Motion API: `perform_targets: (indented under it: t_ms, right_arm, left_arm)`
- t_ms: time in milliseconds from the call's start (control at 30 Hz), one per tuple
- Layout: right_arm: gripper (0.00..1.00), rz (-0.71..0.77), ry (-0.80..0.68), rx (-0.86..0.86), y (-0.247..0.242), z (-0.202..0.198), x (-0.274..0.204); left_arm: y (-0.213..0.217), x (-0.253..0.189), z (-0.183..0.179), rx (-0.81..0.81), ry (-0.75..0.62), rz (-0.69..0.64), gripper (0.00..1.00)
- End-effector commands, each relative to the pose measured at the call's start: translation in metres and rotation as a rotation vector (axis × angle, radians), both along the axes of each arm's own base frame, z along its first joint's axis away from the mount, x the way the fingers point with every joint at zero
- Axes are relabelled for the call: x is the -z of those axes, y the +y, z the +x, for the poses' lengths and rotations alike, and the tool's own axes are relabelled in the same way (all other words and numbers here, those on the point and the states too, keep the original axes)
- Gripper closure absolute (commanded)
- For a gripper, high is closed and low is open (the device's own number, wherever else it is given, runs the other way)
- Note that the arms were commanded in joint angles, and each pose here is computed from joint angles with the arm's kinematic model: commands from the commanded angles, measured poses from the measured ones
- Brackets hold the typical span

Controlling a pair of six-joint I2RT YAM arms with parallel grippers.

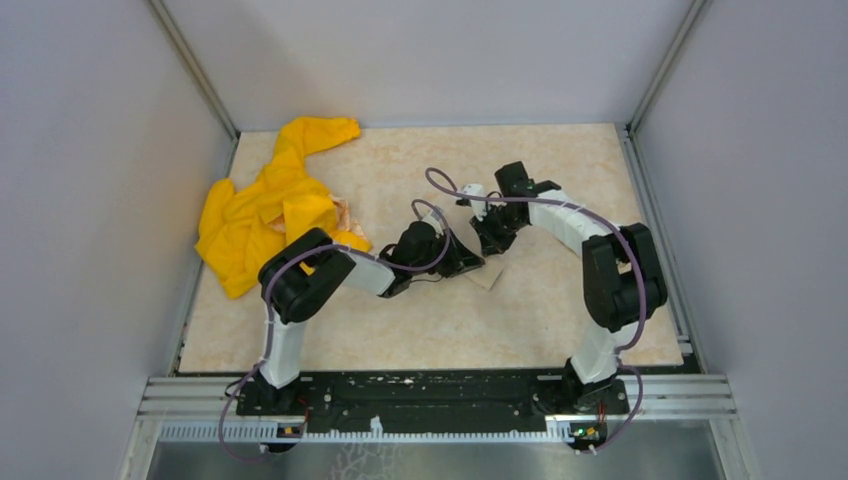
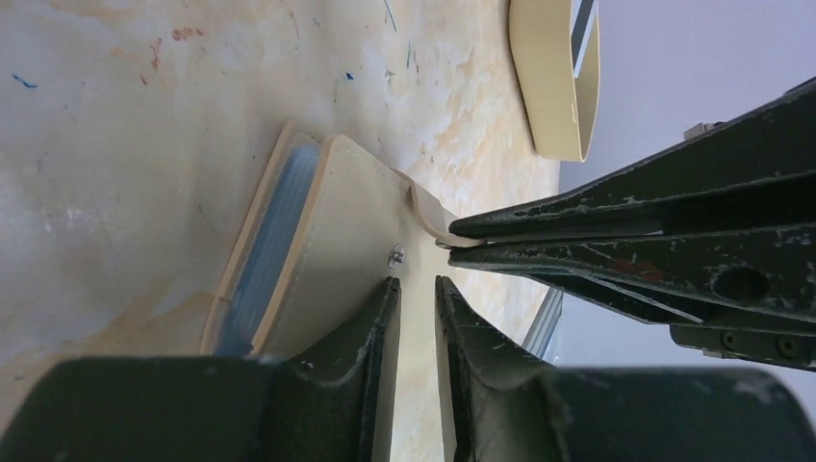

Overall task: Put the credit cards into the card holder
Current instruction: Close the card holder at the center of the board.

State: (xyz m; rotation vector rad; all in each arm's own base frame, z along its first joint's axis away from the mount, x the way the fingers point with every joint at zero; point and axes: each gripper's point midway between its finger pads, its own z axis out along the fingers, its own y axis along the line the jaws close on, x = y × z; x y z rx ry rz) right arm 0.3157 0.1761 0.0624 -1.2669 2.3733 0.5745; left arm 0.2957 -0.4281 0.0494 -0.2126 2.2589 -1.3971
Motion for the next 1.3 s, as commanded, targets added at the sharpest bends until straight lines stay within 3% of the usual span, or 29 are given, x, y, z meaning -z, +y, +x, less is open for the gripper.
perform_targets:
  t_ms: [0,200,500,667,833,933,1000,1200,1267]
  right_arm:
    - [1.00,0.042,-0.044,-0.060,0.017,0.007,-0.018]
    - [1.00,0.007,0.029,-0.070,0.011,-0.007,0.005]
    - [0.70,0.075,0.025,-0.062,0.016,-0.011,-0.012]
    - [0.66,0.201,0.003,-0.053,0.014,-0.009,-0.046]
    - [0.65,0.327,-0.032,-0.040,0.005,-0.014,-0.076]
    - [0.66,0.342,-0.075,-0.030,-0.002,-0.016,-0.080]
    - [0.66,0.299,-0.098,-0.012,-0.010,-0.017,-0.071]
    - [0.69,0.140,-0.103,0.106,-0.036,-0.007,-0.035]
    - [0.67,0.113,-0.072,0.135,-0.040,-0.007,-0.024]
  left_arm:
    - [0.012,0.047,-0.001,-0.064,0.093,0.122,0.73]
    - [0.004,0.019,-0.004,0.007,-0.011,0.044,0.71]
    - [0.005,-0.044,-0.026,0.156,-0.263,-0.130,0.65]
    - [0.019,-0.075,-0.041,0.216,-0.417,-0.156,0.60]
    - [0.045,-0.085,-0.044,0.207,-0.558,-0.067,0.58]
    - [0.061,-0.071,-0.030,0.169,-0.584,0.046,0.41]
    - [0.065,-0.057,-0.020,0.192,-0.563,0.110,0.34]
    - [0.068,-0.002,0.011,0.259,-0.383,0.281,0.35]
    - [0.061,0.005,0.013,0.290,-0.361,0.283,0.35]
